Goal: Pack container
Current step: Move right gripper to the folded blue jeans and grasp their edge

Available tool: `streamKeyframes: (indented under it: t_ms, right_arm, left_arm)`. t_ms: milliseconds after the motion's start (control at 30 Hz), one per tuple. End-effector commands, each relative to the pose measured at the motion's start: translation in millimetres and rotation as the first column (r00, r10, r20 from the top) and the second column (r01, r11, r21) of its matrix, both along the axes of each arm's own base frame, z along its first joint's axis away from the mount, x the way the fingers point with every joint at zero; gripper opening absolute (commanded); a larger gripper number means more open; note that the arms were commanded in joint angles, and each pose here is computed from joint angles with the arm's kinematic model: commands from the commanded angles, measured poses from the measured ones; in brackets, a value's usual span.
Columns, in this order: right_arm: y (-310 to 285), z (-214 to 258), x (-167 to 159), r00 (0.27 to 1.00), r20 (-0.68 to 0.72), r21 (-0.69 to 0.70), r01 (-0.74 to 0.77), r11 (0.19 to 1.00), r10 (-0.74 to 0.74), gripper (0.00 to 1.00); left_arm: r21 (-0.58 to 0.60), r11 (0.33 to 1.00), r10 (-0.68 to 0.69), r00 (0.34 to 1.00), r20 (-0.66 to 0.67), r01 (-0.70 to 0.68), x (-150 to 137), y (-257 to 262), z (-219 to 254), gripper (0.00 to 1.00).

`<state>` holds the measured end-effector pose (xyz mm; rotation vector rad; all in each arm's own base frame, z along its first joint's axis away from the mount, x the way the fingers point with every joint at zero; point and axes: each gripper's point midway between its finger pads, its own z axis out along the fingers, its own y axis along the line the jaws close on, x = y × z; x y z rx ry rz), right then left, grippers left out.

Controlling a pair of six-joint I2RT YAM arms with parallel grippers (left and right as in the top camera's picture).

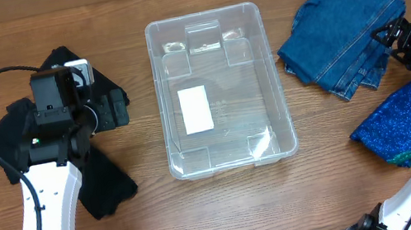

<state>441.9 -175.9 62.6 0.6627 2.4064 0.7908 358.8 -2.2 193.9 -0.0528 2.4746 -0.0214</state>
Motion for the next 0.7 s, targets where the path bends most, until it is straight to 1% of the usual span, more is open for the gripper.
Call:
streamKeyframes:
  t_ms: [0,133,267,400,533,667]
  right_arm:
    - [-19.4,7.6,5.2,0.999,0.008,-0.07,0.045,0.997,-0.045,1.0]
    - [-34.5,-3.1,-0.2,0.995,-0.046,-0.154,0.082,0.985,-0.09,1.0]
    - [-36.6,-8.2,2.0,0.995,-0.042,-0.159,0.084,0.984,-0.091,1.0]
    - [-34.0,-23.6,2.5,0.995,-0.058,-0.132,0.075,0.988,-0.084,1.0]
    - [-24.7,-43.6,3.9,0.996,-0.067,-0.063,0.055,0.997,-0.059,1.0]
    - [-19.7,-70.3,-0.5,0.992,-0.112,-0.021,0.052,0.998,-0.054,1.0]
  left_arm:
    - [-0.018,1.0,-0.006,1.0,0.029,0.007,4.8,-4.5,12.1,1.0]
    - [-0.018,1.0,-0.006,1.0,0.023,0.006,3.6,-4.5,11.0,1.0]
    - [-0.017,1.0,-0.006,1.0,0.023,0.007,3.7,-4.5,11.1,1.0]
    - [-0.017,1.0,-0.006,1.0,0.022,0.006,3.4,-4.4,10.4,1.0]
    - [-0.017,1.0,-0.006,1.0,0.009,0.006,4.5,-4.5,6.1,1.0]
    - [-0.017,1.0,-0.006,1.0,-0.01,0.006,6.0,-4.5,-0.2,1.0]
